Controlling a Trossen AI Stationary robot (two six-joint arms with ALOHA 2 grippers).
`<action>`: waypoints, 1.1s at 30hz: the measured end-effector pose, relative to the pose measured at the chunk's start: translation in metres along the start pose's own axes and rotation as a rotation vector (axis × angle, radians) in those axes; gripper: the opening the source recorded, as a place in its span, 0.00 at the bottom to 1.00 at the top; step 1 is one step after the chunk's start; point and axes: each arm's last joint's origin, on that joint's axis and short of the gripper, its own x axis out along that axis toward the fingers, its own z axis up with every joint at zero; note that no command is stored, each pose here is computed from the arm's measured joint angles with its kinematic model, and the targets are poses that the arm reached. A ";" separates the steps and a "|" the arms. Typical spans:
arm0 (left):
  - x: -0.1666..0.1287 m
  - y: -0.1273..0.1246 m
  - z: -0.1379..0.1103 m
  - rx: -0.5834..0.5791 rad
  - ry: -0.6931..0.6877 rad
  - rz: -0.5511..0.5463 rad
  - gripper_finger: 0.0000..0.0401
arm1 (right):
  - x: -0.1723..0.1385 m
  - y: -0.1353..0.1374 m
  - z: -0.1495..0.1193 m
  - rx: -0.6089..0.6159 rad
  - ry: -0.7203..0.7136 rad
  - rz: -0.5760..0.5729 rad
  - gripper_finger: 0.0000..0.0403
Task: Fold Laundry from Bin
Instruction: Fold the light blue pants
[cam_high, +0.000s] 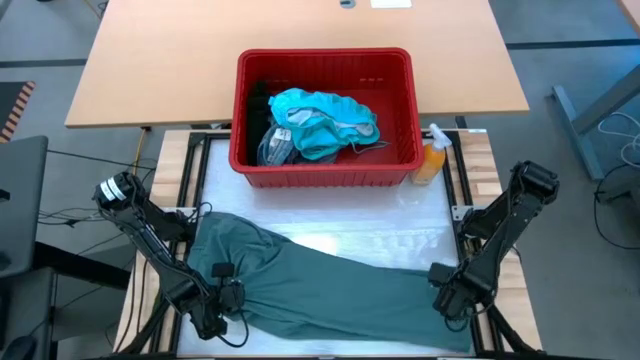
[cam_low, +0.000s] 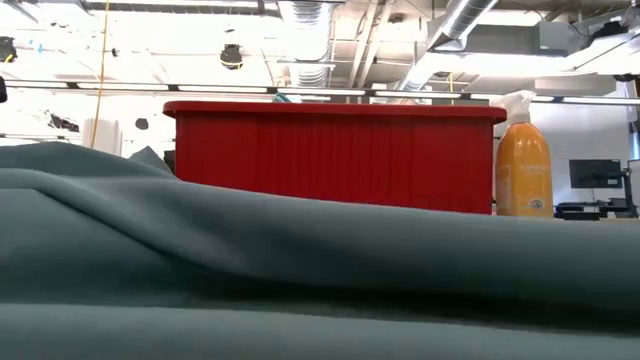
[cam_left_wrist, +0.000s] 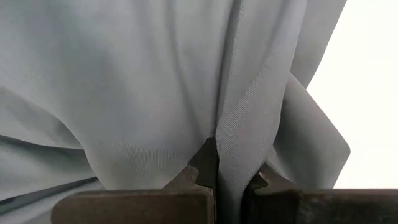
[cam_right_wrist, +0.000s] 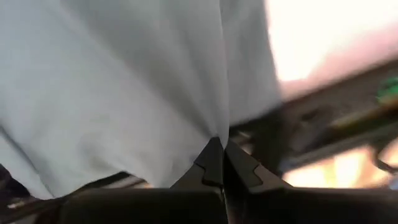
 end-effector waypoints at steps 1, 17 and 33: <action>0.000 0.000 0.000 0.000 -0.001 0.001 0.00 | -0.001 -0.001 0.001 -0.002 0.015 -0.006 0.04; 0.000 -0.004 0.003 -0.012 -0.046 -0.031 0.00 | 0.007 -0.009 0.028 0.045 0.094 0.061 0.16; -0.010 0.006 0.009 -0.018 0.090 -0.073 0.23 | -0.046 -0.017 0.024 0.050 0.086 -0.066 0.57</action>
